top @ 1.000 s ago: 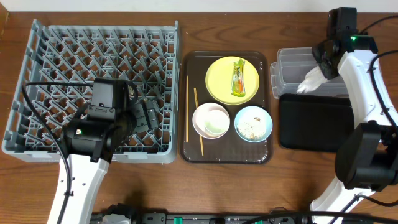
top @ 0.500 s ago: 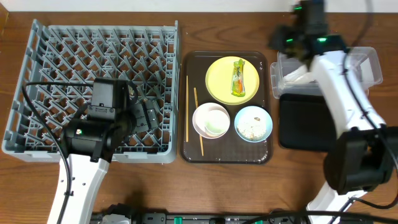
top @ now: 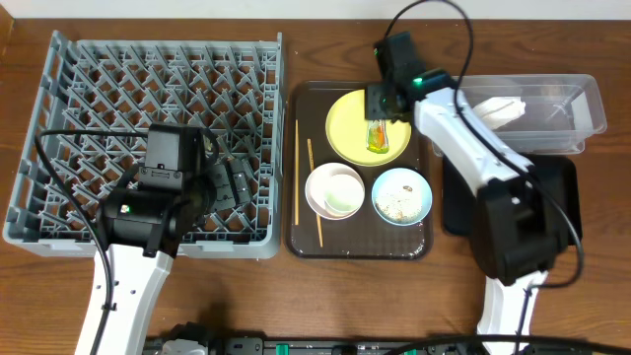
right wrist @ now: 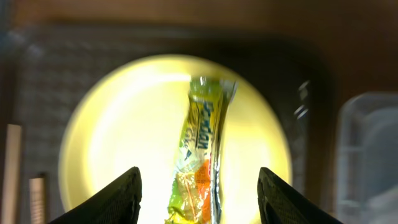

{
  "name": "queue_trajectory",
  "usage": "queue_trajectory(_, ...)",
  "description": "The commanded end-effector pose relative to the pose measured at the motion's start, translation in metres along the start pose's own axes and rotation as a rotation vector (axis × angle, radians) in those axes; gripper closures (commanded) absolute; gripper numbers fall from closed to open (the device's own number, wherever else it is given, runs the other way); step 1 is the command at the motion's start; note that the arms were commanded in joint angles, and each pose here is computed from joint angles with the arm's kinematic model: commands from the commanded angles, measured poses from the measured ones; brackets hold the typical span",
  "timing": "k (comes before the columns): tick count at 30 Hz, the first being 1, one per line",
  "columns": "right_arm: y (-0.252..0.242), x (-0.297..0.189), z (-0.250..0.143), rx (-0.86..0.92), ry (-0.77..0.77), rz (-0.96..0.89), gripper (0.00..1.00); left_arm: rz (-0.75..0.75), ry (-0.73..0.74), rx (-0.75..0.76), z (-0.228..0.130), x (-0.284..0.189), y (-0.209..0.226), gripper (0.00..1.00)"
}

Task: Sort waste into correct bins and load items into the dishwasher
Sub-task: 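Reach the right gripper back and grasp the green snack wrapper, then carry the wrapper to the clear bin and release it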

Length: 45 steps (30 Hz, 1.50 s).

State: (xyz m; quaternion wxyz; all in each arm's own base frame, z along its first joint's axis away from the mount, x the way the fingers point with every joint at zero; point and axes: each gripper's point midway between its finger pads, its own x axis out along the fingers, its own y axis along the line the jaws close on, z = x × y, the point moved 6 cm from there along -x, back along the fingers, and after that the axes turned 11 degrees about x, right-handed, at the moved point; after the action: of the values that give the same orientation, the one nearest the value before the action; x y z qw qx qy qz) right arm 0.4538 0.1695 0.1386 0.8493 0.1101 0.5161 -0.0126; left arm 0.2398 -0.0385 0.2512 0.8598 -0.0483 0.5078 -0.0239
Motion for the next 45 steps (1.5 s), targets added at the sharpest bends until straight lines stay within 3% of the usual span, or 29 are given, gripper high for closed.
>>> queue_trajectory(1,-0.001,0.027,-0.018,0.076,0.05,-0.061,0.43,0.008,-0.014,0.006,0.004,-0.004,0.0,0.07)
queue_trajectory(5,-0.003,0.046,-0.031,0.116,0.09,-0.1,0.45,0.008,-0.014,0.006,0.004,-0.004,0.0,0.06)
queue_trajectory(9,-0.007,0.061,-0.041,0.131,0.124,-0.125,0.55,0.008,-0.014,0.006,0.004,-0.004,0.0,0.06)
queue_trajectory(13,-0.01,0.067,-0.047,0.142,0.148,-0.144,0.79,0.008,-0.014,0.006,0.004,-0.004,0.0,0.06)
queue_trajectory(18,-0.007,0.058,-0.039,0.149,0.123,-0.126,0.99,0.008,-0.014,0.006,0.004,-0.004,0.0,0.06)
queue_trajectory(26,-0.012,-0.019,0.022,0.222,-0.057,-0.029,0.99,0.009,-0.013,0.006,0.004,-0.004,0.0,0.07)
queue_trajectory(32,-0.077,-0.085,0.059,0.375,-0.205,-0.134,0.99,0.008,-0.014,0.006,0.004,-0.004,0.0,0.07)
queue_trajectory(39,-0.173,-0.087,0.049,0.812,-0.156,-0.342,0.99,0.008,-0.014,0.006,0.004,-0.004,0.0,0.06)
queue_trajectory(44,-0.197,-0.08,0.054,0.909,-0.178,-0.359,0.98,0.005,-0.013,0.006,0.004,-0.004,0.0,0.06)
queue_trajectory(45,-0.198,-0.079,0.056,0.912,-0.19,-0.352,0.89,0.002,-0.012,0.006,0.004,-0.004,-0.001,0.07)
